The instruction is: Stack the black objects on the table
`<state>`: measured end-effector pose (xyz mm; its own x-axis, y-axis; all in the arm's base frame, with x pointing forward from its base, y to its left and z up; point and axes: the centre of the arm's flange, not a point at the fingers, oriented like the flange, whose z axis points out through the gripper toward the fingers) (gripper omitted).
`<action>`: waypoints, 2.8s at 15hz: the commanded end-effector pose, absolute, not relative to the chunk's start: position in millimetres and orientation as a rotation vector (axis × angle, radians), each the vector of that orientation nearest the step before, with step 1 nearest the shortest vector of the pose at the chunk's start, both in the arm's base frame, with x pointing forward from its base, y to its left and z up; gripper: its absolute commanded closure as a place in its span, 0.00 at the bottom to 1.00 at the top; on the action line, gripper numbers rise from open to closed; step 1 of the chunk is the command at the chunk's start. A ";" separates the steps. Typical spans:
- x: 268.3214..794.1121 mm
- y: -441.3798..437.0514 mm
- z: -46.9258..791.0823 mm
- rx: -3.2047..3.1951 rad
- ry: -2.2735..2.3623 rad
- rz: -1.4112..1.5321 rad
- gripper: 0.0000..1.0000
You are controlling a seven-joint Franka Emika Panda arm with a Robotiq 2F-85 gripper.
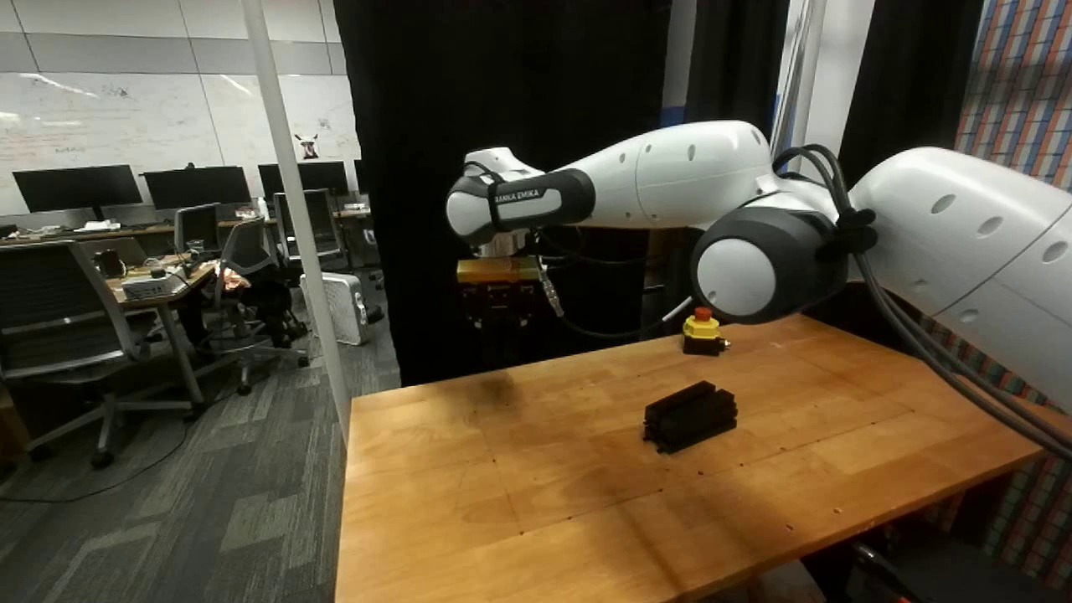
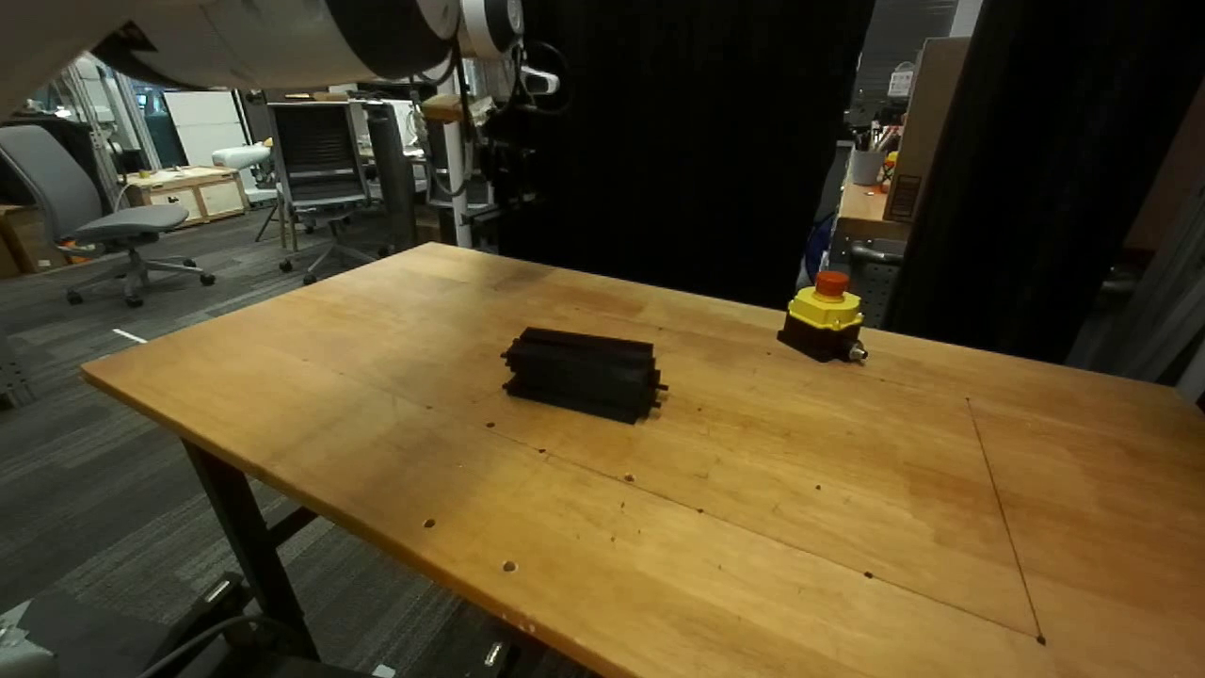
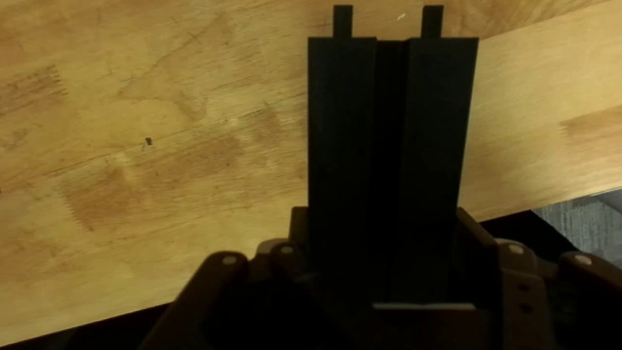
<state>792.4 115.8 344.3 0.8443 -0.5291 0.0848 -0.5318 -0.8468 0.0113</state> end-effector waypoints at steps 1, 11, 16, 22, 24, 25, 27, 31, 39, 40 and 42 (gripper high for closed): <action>723.3 91.8 360.4 2.947 -1.074 0.120 0.55; 688.5 76.1 364.7 2.742 -1.660 0.115 0.55; 663.4 64.4 361.8 2.631 -1.874 0.132 0.55; 618.5 36.1 353.8 2.532 -2.034 0.134 0.55; 599.0 24.3 350.5 2.514 -2.068 0.138 0.55; 588.4 18.4 347.7 2.503 -2.077 0.142 0.55; 565.1 7.6 343.8 2.476 -2.102 0.141 0.55; 525.4 -5.9 336.6 2.403 -2.156 0.109 0.55; 490.5 -20.0 339.7 2.321 -2.236 0.131 0.55; 490.3 -22.0 339.7 2.300 -2.249 0.130 0.55; 491.5 -27.6 337.9 2.264 -2.265 0.126 0.55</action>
